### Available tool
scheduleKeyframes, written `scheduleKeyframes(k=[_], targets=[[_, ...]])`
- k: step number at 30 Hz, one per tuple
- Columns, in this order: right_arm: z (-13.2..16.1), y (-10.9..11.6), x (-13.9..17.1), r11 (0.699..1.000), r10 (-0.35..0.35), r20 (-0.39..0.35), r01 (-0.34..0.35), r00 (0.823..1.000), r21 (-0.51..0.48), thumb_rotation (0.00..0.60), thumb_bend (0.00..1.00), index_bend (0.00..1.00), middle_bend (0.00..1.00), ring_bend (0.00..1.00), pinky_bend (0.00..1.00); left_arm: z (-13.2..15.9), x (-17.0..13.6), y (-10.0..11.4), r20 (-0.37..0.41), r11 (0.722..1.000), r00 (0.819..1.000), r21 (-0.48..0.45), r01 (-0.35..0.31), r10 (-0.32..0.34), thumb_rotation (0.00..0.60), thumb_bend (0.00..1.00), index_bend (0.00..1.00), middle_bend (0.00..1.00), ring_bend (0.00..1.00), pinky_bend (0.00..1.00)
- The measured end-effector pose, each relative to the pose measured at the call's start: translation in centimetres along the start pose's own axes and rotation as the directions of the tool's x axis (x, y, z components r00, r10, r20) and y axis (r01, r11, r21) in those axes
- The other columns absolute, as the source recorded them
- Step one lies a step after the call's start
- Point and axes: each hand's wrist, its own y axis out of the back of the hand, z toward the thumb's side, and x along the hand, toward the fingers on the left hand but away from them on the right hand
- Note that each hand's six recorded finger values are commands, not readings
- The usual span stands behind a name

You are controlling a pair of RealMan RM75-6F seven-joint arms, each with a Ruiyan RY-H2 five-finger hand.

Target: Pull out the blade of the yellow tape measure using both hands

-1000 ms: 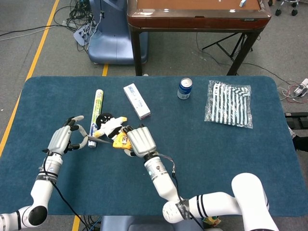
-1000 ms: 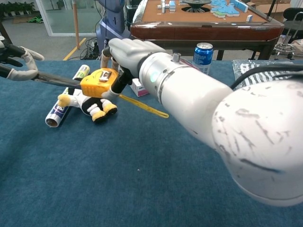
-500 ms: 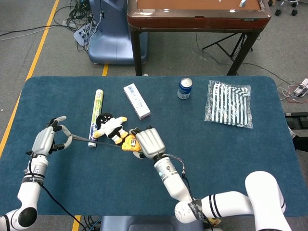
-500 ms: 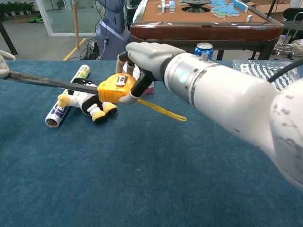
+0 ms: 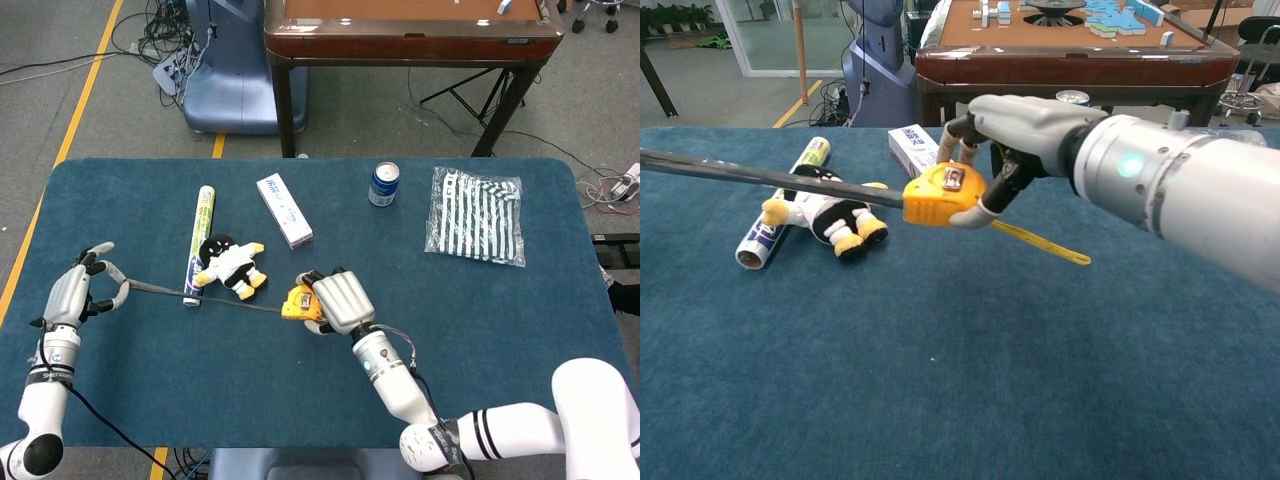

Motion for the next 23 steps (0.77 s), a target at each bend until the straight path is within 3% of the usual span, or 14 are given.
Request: scheduleKeyframes(k=[14, 23], targets=[[-6.3, 0.0, 4.8, 0.999, 0.005, 0.064, -0.003, 0.998, -0.033, 0.600, 0.54, 0.65, 0.66, 0.55, 0.32, -0.7, -1.4, -0.5, 0.000, 1.000, 1.000, 0.002, 0.012, -0.012, 0.600, 0.60, 0.63, 0.14, 0.02, 0.07], [-8.8, -0.5, 7.7, 0.998, 0.022, 0.077, -0.018, 0.997, -0.052, 0.600, 0.54, 0.66, 0.66, 0.55, 0.32, -1.1, -2.1, -0.7, -0.004, 1.000, 1.000, 0.000, 0.018, -0.018, 0.600, 0.60, 0.63, 0.14, 0.02, 0.07]])
